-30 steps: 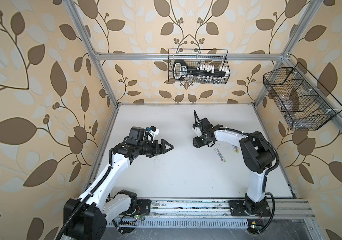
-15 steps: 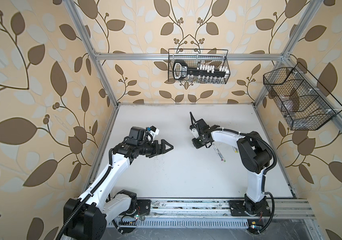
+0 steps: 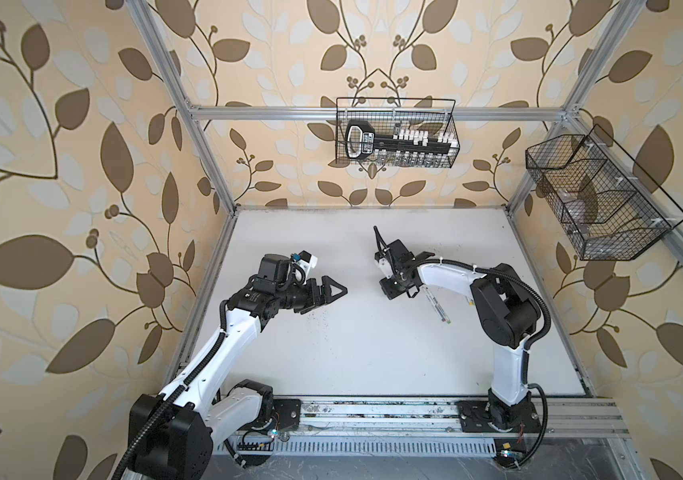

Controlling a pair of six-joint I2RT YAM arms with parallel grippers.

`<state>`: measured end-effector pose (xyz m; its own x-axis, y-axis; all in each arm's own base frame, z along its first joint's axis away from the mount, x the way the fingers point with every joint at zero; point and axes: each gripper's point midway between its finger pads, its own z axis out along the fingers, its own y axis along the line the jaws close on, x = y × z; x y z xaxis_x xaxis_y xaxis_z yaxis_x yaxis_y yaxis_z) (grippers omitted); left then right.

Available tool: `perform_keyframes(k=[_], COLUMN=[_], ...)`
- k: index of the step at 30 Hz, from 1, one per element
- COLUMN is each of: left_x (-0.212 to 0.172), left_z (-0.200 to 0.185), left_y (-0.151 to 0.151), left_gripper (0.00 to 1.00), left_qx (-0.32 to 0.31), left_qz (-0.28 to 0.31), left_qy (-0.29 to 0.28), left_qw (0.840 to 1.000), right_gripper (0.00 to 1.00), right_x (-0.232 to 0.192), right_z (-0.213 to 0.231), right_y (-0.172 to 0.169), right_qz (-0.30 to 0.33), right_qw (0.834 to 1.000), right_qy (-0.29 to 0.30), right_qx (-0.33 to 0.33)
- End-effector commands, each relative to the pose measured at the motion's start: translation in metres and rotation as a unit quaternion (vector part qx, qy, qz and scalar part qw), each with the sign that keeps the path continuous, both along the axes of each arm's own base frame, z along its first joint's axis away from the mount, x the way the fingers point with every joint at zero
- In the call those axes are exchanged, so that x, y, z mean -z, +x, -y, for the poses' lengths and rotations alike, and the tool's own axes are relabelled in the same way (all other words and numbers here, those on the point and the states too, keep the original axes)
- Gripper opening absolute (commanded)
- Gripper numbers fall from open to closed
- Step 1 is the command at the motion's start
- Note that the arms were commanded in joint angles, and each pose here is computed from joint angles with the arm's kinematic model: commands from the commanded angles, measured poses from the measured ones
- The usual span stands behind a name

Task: Insert the pens into the pen caps
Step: 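Carry the yellow cap to the left gripper and close the left gripper on it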

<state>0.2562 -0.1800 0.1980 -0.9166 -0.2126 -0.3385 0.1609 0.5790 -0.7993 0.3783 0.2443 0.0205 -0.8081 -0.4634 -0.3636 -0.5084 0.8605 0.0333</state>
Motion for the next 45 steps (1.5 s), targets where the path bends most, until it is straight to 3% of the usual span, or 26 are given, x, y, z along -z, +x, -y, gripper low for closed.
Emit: perform_keyframes(k=[1,12,21,28,45], left_x=[-0.006,0.010,0.002,-0.006,-0.013], left_z=[0.006,0.021,0.033,0.048,0.054], left_y=[0.011,0.021,0.027,0.022,0.018], left_gripper=[0.99,0.99,0.91,0.73,0.23], left_qx=[0.000,0.007,0.021,0.050,0.065], left_qz=[0.016,0.008,0.026,0.039,0.055], left_qy=[-0.027,-0.043,-0.065,-0.084,-0.089], left_qw=[1.000,0.999,0.997,0.994,0.992], right_gripper=[0.10,0.09,0.09,0.08,0.08], right_x=[-0.016,-0.056,-0.126,-0.157,-0.182], right_z=[-0.007,-0.031,-0.077,-0.094,-0.106], right_y=[-0.010,-0.043,-0.081,-0.101,-0.121], right_qz=[0.009,0.046,0.106,0.110,0.083], right_qw=[1.000,0.994,0.962,0.939,0.919], right_qy=[0.018,0.096,0.239,0.313,0.368], right_qx=[-0.010,-0.032,-0.080,-0.091,-0.115])
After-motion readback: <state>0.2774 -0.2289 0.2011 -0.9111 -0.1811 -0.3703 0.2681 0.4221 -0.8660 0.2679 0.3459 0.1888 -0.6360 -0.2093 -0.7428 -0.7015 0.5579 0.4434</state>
